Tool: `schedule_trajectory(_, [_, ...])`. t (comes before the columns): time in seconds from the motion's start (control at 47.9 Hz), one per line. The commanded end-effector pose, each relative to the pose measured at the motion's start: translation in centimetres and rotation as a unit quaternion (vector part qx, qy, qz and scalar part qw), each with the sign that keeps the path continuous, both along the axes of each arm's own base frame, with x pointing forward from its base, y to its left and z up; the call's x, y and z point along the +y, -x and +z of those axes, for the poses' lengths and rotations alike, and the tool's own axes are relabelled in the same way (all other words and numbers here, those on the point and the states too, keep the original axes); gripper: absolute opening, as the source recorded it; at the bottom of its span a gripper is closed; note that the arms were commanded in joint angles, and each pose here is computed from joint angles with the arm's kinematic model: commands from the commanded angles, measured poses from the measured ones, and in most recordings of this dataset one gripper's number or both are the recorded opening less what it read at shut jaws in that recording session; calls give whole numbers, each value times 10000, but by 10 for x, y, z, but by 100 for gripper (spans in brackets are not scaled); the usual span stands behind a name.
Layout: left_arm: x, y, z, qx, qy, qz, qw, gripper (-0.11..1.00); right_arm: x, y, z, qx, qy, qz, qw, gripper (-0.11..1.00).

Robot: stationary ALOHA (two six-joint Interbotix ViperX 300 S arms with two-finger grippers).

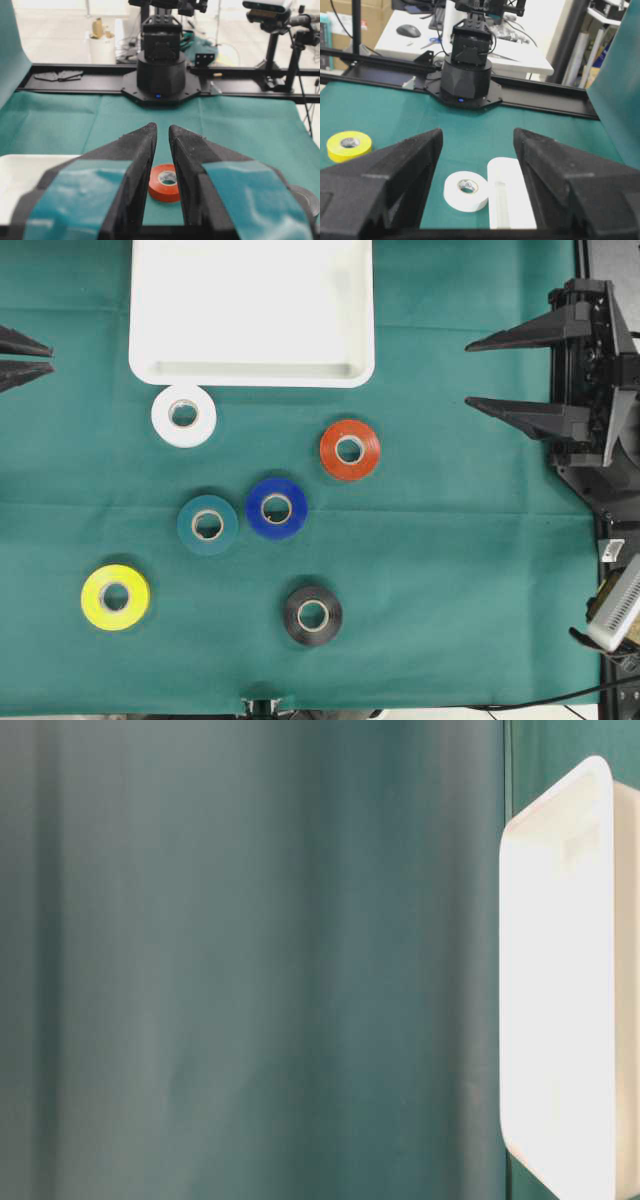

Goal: Put the tape alternately from left to right into the white case.
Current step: 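Open both grippers and start moving both arms inward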

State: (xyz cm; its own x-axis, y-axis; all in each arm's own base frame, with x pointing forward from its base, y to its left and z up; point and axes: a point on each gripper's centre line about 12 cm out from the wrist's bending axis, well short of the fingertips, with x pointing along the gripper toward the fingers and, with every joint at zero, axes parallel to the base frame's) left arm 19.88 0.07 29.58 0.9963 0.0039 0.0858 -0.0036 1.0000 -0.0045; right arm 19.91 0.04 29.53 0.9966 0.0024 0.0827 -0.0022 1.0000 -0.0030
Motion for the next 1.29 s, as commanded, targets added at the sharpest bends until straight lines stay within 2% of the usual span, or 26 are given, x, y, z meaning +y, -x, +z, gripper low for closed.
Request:
schedule_trajectory(0.0, [0, -1, 4, -69, 143, -7, 9999, 24, 0, -1, 1, -23, -31, 5, 10000, 24])
schedule_trajectory(0.042, [-1, -1, 5, -84, 136, -17, 9999, 22, 0, 0, -1, 0, -38, 5, 10000, 22])
schedule_trajectory(0.146, [-3, -1, 6, -107, 136, -70, 9998, 3, 0, 0, -3, 77, -38, 13, 10000, 3])
schedule_trajectory(0.25, [-5, -1, 5, -106, 137, -129, 9998, 2, 0, -1, -5, 153, -31, 6, 9999, -8])
schedule_trajectory(0.709, [-6, -2, -6, 63, 127, -144, 9998, 3, 0, -1, -9, 284, -53, 4, 9996, -9])
schedule_trajectory(0.814, [-6, -3, -8, 102, 133, -152, 9997, 21, 0, -1, -9, 284, -130, 8, 9995, -9])
schedule_trajectory(0.939, [-7, -4, -11, 186, 132, -174, 9996, 57, 0, -1, -11, 315, -222, 13, 9993, -7])
schedule_trajectory(1.064, [-7, -4, -13, 232, 138, -172, 9995, 89, 0, -2, -15, 391, -237, 4, 9990, 6])
schedule_trajectory(1.147, [-7, -4, -15, 255, 131, -174, 9994, 92, -1, -2, -16, 414, -223, -26, 9989, 23])
schedule_trajectory(1.272, [-8, -4, -16, 263, 138, -180, 9994, 92, -3, -3, -17, 428, -225, -57, 9988, 60])
